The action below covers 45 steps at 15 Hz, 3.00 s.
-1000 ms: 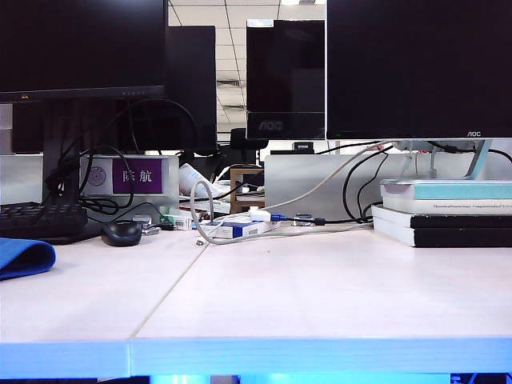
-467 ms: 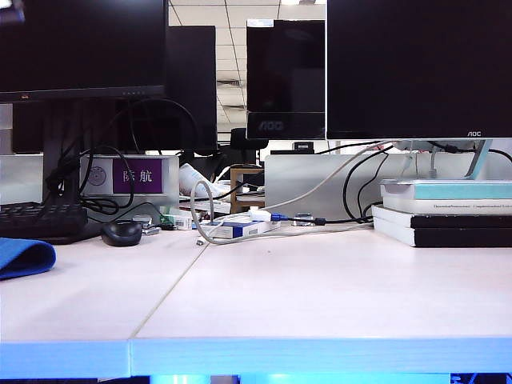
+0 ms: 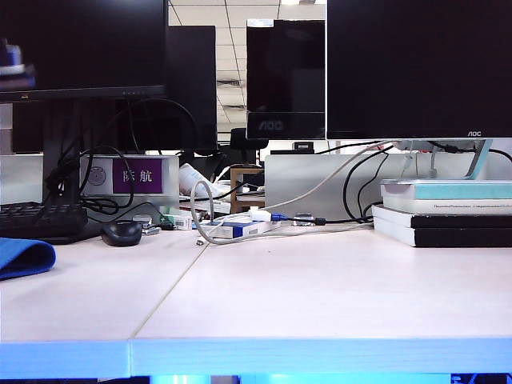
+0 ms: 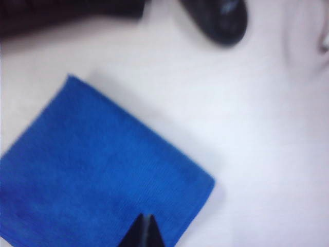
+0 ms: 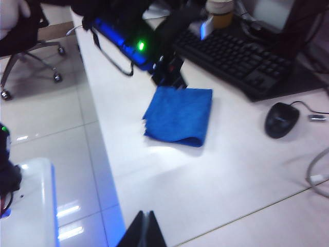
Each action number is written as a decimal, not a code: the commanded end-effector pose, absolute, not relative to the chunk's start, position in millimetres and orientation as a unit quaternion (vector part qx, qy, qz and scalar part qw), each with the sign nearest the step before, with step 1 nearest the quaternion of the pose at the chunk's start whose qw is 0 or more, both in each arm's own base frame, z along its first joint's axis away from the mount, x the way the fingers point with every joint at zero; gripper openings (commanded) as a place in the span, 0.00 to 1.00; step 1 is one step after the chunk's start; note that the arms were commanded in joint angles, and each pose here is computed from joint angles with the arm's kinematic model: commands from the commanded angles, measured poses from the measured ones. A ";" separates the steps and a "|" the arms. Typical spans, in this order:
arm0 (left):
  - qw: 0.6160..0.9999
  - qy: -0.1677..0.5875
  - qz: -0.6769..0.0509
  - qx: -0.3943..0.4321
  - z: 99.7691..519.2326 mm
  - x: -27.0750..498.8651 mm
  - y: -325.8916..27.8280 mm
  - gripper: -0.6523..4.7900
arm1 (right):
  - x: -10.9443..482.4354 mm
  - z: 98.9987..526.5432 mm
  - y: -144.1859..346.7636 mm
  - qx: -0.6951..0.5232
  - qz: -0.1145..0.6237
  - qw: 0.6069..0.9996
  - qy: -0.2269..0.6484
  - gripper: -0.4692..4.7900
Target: Wipe the table from left to right using the rag.
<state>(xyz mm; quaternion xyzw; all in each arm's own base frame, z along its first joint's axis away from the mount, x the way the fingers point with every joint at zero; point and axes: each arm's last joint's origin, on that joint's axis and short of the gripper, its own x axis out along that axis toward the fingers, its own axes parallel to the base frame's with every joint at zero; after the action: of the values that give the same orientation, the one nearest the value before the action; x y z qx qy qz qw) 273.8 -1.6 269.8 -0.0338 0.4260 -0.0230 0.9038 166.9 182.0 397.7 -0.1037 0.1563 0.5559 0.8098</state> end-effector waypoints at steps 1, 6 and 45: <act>0.879 0.475 -0.017 -0.030 248.2 283.9 -1.2 0.11 | 166.7 401.2 182.3 -0.102 0.558 0.811 0.144 0.08; 0.861 0.509 0.010 -0.017 218.2 302.3 0.6 0.36 | 166.7 401.1 182.3 -0.096 0.557 0.812 0.149 0.08; 0.720 0.659 -0.192 0.106 141.4 300.1 -75.7 0.11 | 166.7 401.1 181.9 -0.081 0.550 0.815 0.160 0.08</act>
<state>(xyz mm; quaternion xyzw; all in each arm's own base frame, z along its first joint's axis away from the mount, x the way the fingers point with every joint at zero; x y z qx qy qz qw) 322.3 -71.8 165.5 0.1238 0.5693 -0.1524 0.7984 167.4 182.3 397.8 -0.0845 0.1683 0.5503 0.8134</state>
